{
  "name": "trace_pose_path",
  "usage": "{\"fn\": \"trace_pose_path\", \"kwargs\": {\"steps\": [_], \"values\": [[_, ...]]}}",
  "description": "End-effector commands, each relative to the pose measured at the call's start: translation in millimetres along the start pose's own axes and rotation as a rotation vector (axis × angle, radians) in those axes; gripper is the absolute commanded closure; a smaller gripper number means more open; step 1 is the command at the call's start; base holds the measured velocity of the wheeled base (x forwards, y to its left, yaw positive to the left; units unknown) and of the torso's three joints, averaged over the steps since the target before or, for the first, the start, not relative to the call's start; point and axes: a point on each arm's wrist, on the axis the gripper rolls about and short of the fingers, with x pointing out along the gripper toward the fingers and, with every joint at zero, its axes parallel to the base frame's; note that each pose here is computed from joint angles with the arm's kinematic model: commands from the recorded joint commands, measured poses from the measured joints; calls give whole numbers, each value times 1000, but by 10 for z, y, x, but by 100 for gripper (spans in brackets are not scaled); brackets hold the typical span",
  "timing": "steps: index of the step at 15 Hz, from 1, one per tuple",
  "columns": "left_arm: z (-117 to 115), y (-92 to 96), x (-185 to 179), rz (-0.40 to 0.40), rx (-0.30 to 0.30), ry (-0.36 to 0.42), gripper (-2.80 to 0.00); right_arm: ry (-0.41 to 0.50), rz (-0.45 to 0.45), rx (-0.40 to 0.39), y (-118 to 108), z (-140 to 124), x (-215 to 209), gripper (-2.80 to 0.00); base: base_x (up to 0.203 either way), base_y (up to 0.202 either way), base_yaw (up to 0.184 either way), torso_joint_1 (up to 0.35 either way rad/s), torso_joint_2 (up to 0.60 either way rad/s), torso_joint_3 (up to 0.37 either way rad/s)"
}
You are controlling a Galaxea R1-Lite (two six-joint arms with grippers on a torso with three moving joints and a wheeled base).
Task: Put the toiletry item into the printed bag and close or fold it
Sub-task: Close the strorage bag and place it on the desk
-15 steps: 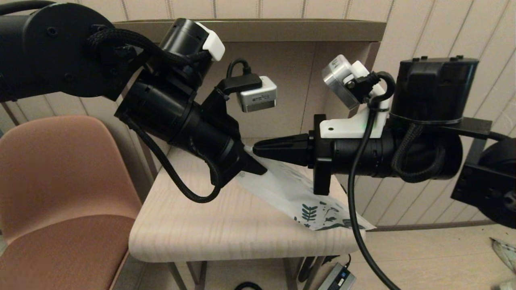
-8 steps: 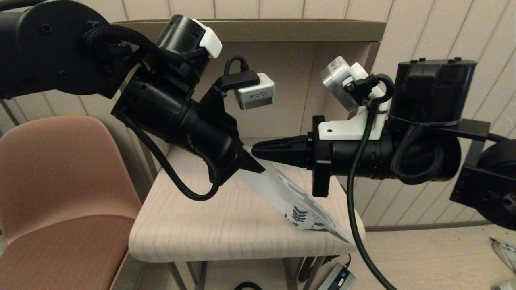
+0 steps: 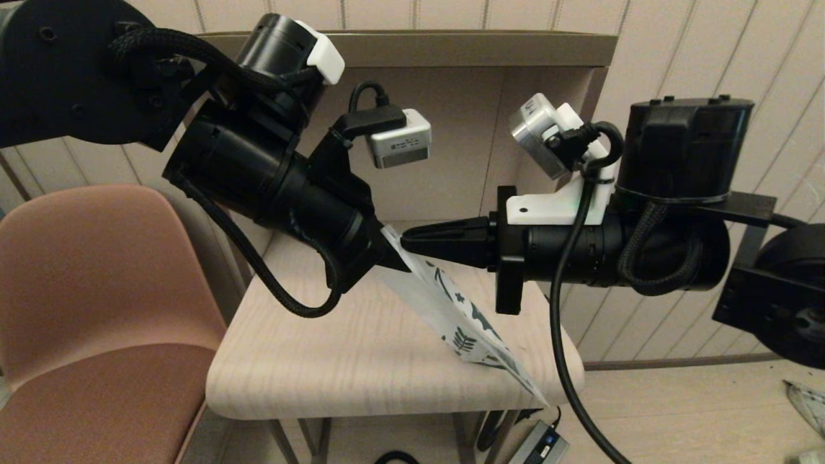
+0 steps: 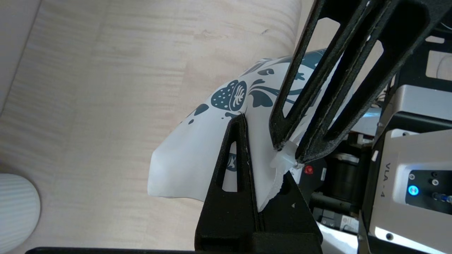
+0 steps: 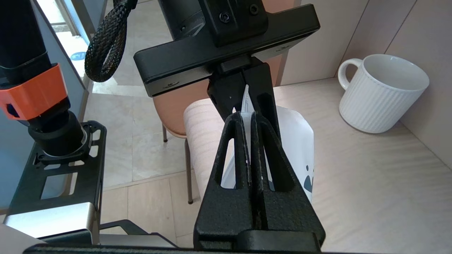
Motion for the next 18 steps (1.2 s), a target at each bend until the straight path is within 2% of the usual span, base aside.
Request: {"fn": "trace_pose_path", "kwargs": {"steps": [1, 6, 11, 18], "values": [[-10, 7, 23, -6, -1, 5, 0, -1, 4, -1, -1, -8, 7, 0, 0, 0, 0, 0, 0, 0], [-2, 16, 18, 0, 0, -3, 0, -2, 4, -5, 3, -3, 0, 0, 0, 0, 0, 0, 0, 0], [-46, 105, -15, 32, -30, -5, 0, 4, 5, -21, 5, -25, 3, 0, 0, 0, 0, 0, 0, 0], [-67, 121, 49, 24, -33, 9, 0, 3, 5, -31, 12, -19, -8, 0, 0, 0, 0, 0, 0, 0]]}}
